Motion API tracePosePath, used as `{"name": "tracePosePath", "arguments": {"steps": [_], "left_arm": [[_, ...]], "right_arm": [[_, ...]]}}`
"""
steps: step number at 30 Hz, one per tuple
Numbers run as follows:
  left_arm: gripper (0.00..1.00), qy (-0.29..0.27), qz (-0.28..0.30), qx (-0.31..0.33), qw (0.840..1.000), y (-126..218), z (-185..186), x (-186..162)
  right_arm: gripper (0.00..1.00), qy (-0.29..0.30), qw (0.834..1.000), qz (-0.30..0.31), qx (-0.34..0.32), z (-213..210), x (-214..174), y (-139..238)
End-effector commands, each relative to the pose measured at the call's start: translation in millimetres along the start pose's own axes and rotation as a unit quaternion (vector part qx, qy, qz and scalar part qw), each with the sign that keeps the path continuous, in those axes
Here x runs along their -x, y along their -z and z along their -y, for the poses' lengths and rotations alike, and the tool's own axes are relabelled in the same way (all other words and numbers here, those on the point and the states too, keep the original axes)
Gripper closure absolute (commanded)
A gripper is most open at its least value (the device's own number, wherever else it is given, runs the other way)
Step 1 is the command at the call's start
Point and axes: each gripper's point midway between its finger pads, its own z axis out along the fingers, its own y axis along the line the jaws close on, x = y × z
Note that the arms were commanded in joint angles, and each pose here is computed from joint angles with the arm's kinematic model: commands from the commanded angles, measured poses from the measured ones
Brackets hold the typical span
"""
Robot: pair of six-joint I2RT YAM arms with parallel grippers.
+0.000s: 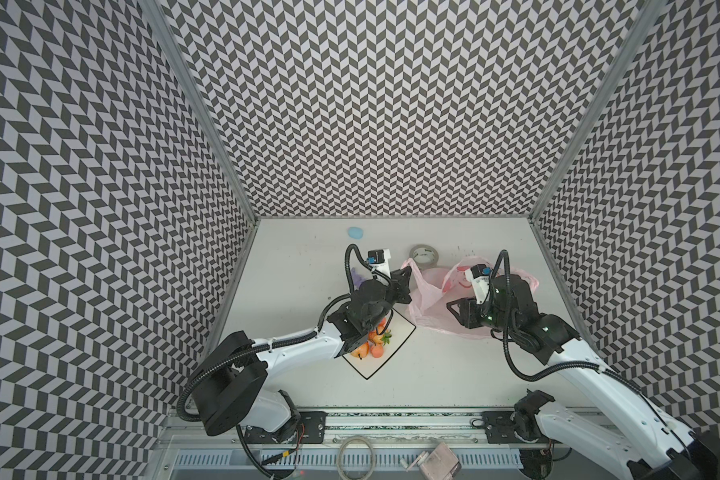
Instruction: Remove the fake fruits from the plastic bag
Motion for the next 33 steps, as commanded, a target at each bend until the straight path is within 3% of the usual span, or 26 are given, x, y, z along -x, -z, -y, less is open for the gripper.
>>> {"name": "tracePosePath", "arguments": {"steps": [1,10,12,15,17,23,28,33], "left_arm": [[1.0,0.01,0.013,-0.009,1.0,-5.7,4.8,9.1],[1.0,0.01,0.006,-0.013,1.0,-7.6,4.2,5.7],[1.0,0.009,0.006,-0.014,1.0,-7.4,4.6,5.6],[1.0,0.007,0.006,-0.025,1.0,-4.7,8.8,6.5],[1.0,0.002,0.005,-0.035,0.999,-1.6,13.3,5.7],[1.0,-0.007,-0.001,-0.054,0.999,8.6,23.0,2.6],[1.0,-0.014,-0.011,-0.076,0.997,21.3,33.9,-8.6],[1.0,-0.02,-0.022,-0.101,0.994,36.1,44.0,-23.4]], "right_arm": [[0.61,0.01,1.0,0.014,0.023,-12.9,4.8,15.8],[0.61,0.015,0.997,0.035,0.074,-38.8,15.3,42.3],[0.61,0.006,0.998,0.046,0.041,-27.6,20.0,42.2],[0.56,-0.046,0.995,0.054,-0.064,12.5,21.5,31.6],[0.55,-0.086,0.99,0.049,-0.1,29.2,18.0,18.5],[0.42,-0.19,0.961,0.088,-0.182,70.8,20.4,-10.0],[0.31,-0.293,0.917,0.119,-0.245,124.8,8.6,-22.8],[0.25,-0.338,0.893,0.135,-0.266,151.1,0.9,-33.0]]}}
